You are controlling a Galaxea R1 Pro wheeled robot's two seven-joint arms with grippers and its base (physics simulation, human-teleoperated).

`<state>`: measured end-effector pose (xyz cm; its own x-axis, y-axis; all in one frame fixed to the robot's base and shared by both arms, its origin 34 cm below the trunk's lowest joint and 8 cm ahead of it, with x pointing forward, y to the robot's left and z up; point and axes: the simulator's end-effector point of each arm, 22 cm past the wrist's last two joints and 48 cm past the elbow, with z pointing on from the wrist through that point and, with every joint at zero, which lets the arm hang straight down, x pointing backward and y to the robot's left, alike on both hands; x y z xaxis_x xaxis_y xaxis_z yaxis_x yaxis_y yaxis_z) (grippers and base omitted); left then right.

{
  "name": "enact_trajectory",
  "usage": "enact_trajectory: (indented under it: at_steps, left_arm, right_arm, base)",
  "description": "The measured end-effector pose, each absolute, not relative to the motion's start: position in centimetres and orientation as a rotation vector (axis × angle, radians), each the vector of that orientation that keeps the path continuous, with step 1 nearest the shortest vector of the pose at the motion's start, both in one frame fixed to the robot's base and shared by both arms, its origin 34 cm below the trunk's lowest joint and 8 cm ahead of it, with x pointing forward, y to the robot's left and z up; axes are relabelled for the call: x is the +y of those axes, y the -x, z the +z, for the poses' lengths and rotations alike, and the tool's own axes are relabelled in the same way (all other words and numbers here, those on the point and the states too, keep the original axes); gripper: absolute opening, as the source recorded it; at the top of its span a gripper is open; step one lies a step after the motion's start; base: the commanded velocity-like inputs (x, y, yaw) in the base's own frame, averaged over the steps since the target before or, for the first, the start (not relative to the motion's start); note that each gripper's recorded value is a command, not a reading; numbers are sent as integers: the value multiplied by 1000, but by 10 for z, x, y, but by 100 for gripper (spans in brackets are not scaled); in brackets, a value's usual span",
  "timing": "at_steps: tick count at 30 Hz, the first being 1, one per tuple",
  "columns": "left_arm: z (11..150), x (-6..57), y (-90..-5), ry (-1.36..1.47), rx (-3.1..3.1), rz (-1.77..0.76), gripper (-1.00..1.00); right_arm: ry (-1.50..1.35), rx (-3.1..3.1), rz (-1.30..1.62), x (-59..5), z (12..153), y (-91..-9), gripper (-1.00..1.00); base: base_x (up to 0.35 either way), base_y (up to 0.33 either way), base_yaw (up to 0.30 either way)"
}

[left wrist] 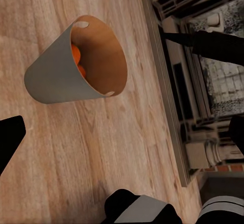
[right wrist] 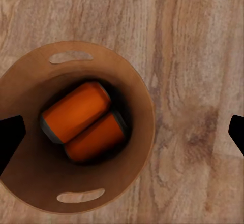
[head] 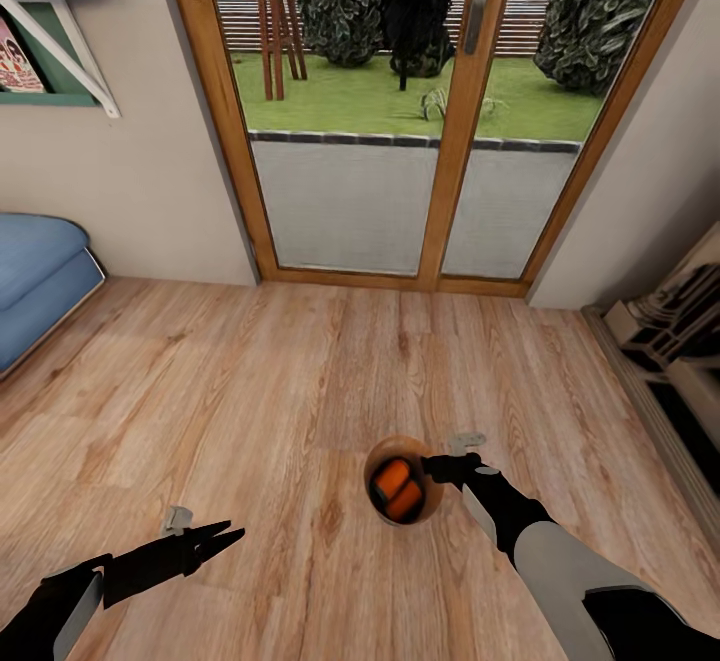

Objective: Put the three can of soda from the living room inside the tash can in the kitchen.

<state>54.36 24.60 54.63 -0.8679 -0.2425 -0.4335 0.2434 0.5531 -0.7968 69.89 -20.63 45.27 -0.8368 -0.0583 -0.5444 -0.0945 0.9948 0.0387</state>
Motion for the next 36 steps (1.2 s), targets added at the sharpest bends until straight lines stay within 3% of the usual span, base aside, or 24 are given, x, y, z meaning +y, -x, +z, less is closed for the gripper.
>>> enact_trajectory:
  at_steps: [36]
  left_arm:
    - [606, 246, -549, -3, 2285, -1282, 100]
  right_arm:
    - [107, 2560, 85, -206, 513, -705, 100]
  base:
    - [0, 0, 0]
